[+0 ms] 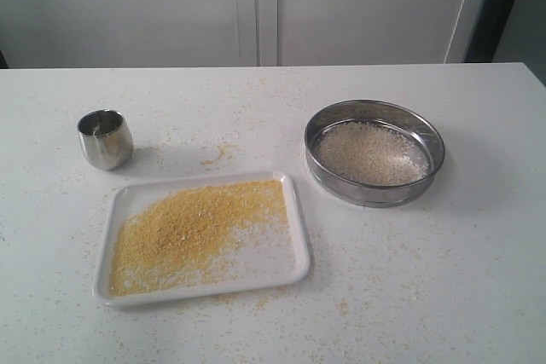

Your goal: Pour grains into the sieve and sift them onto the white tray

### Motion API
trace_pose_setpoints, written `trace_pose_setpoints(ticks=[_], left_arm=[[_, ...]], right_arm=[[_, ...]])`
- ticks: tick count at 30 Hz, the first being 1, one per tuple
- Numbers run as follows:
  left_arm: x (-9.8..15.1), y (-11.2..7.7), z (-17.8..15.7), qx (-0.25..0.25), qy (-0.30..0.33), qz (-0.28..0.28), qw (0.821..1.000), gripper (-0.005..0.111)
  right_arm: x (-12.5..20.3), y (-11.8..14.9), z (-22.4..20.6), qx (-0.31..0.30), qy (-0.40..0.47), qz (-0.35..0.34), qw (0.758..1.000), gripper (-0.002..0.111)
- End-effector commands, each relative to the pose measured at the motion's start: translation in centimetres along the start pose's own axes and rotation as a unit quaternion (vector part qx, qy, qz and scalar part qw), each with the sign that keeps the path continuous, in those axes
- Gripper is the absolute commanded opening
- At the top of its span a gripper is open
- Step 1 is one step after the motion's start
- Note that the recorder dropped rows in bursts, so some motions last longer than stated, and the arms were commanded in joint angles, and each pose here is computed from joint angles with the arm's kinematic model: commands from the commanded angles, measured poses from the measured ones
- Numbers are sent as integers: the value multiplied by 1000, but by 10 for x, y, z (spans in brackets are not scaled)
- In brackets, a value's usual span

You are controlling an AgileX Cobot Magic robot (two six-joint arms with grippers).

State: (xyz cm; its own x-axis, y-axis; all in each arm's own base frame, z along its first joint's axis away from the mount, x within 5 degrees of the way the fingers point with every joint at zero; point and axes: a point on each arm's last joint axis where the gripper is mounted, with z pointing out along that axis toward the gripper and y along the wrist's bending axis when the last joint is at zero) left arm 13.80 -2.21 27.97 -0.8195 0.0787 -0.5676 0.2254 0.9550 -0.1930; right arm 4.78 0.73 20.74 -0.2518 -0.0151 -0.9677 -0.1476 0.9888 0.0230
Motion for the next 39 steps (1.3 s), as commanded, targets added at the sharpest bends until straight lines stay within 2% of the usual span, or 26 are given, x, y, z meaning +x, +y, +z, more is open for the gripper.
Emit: trace_pose_setpoints(ticks=[1,7,39], left_arm=[[2,-1,0,5,2,-5,1000,0],[2,-1,0,5,3,-5,1000,0],[2,-1,0,5,3,-5,1000,0]], right_arm=[[13,0,6,0,3,-4,1000,0],[25,-1,11,0,13,-5,1000,0],[23,-1,11,0,1,3,1000,0]])
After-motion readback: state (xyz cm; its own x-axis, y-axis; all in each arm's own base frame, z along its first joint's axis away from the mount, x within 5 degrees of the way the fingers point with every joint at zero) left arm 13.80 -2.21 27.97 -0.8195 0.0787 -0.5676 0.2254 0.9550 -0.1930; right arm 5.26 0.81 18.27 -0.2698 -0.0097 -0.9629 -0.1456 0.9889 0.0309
